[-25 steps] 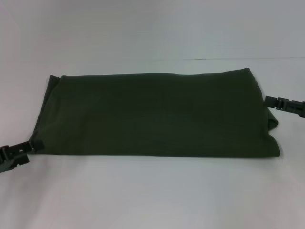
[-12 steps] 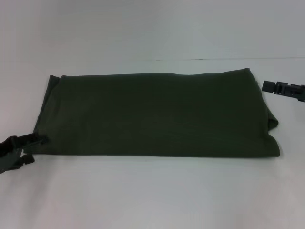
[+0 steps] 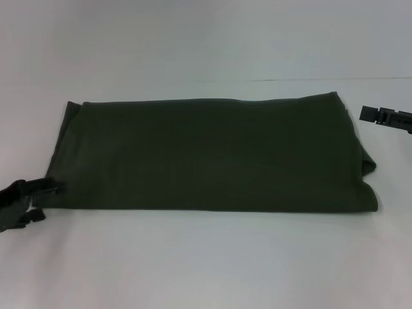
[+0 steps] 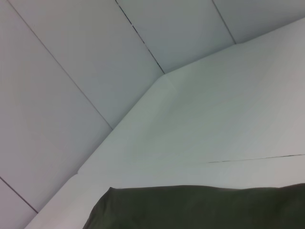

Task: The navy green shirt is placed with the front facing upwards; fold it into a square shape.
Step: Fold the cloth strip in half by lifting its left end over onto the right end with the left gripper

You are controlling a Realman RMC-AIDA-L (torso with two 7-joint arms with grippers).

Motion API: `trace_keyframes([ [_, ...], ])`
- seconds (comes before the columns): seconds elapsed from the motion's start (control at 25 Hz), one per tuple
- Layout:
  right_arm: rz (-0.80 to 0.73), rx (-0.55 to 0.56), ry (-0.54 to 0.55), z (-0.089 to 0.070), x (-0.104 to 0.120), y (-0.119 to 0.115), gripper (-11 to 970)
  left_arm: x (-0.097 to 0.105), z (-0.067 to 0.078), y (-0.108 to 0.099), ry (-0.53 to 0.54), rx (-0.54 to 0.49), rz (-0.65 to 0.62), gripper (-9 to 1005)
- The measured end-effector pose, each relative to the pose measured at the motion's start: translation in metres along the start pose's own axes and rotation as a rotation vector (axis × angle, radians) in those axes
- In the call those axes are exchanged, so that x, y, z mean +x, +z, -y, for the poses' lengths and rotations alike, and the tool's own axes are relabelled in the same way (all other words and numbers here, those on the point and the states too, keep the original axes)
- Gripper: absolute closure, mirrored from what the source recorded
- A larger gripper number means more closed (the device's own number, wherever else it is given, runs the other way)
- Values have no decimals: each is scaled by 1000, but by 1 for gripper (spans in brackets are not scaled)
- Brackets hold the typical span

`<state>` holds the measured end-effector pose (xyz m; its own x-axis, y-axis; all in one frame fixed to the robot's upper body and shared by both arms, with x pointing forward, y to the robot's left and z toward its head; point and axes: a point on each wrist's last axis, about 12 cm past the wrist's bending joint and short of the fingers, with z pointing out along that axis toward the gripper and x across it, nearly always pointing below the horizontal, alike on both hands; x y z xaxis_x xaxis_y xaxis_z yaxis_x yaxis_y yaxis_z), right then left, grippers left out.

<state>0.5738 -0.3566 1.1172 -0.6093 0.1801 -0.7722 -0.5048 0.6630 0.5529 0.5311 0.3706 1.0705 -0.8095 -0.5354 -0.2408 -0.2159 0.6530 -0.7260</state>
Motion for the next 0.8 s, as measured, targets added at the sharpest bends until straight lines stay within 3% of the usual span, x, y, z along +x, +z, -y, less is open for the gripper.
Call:
trace_keyframes([
  [0.8, 28, -2, 7, 1, -1, -4, 41, -9, 1, 0, 7, -56, 8, 120],
])
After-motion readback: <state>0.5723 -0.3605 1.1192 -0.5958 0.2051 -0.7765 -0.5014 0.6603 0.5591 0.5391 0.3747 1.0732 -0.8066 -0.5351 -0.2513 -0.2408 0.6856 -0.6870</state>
